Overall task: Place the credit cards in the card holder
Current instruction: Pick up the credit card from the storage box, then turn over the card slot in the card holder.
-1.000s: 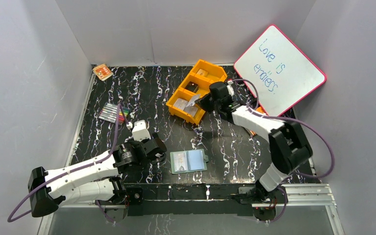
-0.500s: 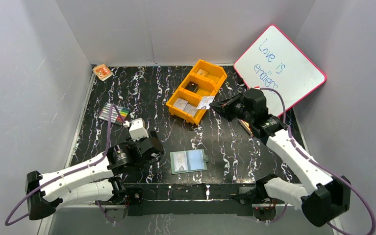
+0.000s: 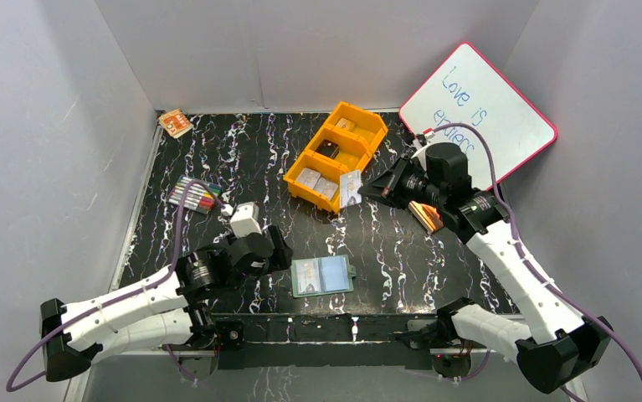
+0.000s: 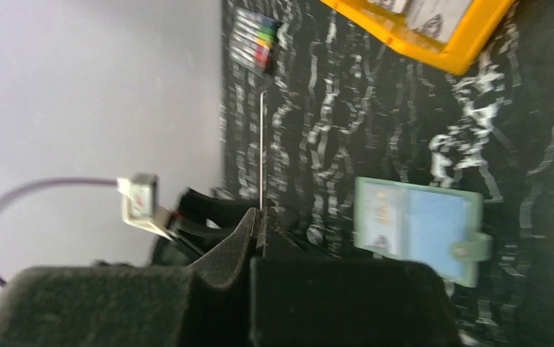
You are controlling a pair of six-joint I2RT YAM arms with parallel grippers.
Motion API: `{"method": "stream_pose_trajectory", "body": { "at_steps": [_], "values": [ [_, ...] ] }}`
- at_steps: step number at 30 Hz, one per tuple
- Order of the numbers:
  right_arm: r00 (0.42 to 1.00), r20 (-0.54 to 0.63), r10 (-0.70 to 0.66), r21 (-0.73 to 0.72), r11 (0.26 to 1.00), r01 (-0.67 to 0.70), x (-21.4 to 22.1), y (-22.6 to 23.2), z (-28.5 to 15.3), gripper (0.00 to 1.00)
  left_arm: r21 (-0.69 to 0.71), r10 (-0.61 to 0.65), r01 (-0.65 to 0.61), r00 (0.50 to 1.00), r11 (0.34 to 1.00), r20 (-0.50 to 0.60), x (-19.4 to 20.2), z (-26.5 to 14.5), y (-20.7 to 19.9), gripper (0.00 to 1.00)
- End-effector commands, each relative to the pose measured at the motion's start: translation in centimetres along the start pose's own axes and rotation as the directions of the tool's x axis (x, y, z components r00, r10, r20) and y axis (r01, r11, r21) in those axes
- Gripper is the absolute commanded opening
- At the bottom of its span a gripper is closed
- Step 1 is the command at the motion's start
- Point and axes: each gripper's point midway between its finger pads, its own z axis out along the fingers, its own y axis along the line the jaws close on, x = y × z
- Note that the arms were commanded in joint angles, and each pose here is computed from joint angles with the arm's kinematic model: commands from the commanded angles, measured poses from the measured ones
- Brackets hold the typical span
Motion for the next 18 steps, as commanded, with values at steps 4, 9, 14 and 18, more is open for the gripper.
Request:
{"method": "stream_pose_trajectory", "body": {
  "at_steps": [4, 9, 14, 18],
  "values": [
    [0.86, -0.249, -0.446, -0.001, 0.888, 0.46, 5.3, -7.1, -2.4, 0.0, 0.1, 0.088, -0.07, 0.976, 0.993, -0.197, 4.3, 1.5, -3.1, 0.82],
    [0.844, -0.355, -0.403, -0.033, 0.907, 0.419, 9.4, -11.6, -2.7, 0.0, 0.109, 0.088, -0.061, 0.961, 0.992, -0.263, 6.1, 3.1, -5.0, 0.83],
    [0.849, -0.381, -0.367, -0.036, 0.923, 0.383, 11.1, -13.6, -2.6, 0.0, 0.1, 0.087, -0.059, 0.949, 0.993, -0.303, 7.6, 5.3, -6.9, 0.77],
    [0.859, -0.383, -0.34, -0.041, 0.935, 0.352, 11.5, -14.3, -1.9, 0.0, 0.063, 0.094, -0.077, 0.943, 0.995, -0.32, 8.0, 6.8, -8.1, 0.74]
  ]
}}
